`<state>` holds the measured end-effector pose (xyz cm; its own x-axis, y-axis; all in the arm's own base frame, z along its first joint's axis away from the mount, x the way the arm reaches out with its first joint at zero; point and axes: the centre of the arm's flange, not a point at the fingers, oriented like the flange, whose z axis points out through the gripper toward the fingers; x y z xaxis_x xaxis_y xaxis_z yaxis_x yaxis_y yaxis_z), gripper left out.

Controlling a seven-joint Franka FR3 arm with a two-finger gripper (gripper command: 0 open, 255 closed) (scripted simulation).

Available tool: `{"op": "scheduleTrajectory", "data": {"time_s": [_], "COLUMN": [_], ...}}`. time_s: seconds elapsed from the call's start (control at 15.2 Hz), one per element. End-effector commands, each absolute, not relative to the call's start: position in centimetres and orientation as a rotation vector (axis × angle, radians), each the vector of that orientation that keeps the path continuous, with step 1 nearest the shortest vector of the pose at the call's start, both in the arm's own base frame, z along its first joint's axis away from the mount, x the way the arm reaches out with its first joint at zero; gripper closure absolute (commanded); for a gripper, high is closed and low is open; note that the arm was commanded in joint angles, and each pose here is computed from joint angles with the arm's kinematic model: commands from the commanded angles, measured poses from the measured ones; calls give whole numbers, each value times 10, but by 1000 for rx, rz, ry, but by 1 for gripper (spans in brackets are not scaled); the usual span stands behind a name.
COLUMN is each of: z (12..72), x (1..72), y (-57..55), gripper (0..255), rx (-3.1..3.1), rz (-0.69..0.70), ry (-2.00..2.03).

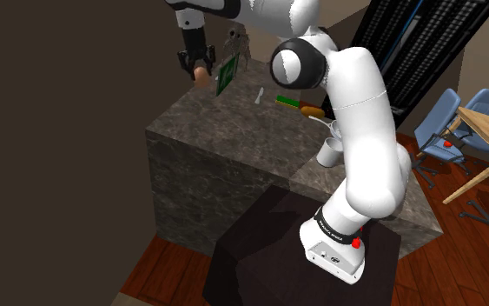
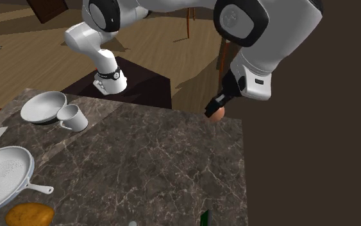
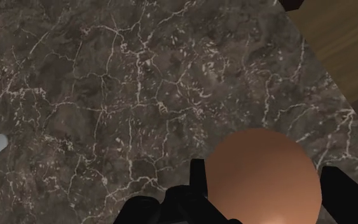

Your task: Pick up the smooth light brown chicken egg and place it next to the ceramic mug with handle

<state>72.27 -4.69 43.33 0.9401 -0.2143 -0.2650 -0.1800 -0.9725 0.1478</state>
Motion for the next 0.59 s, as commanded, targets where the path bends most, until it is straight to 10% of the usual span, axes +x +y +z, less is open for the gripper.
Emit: {"op": "scheduleTrajectory", "data": {"time_s": [0.0, 0.53], "z": [434, 434], "x": [701, 614], "y": [-61, -121], "gripper": [255, 255], "rx": [2975, 2975], "rz": [-425, -425], "ry": [-303, -303]}}
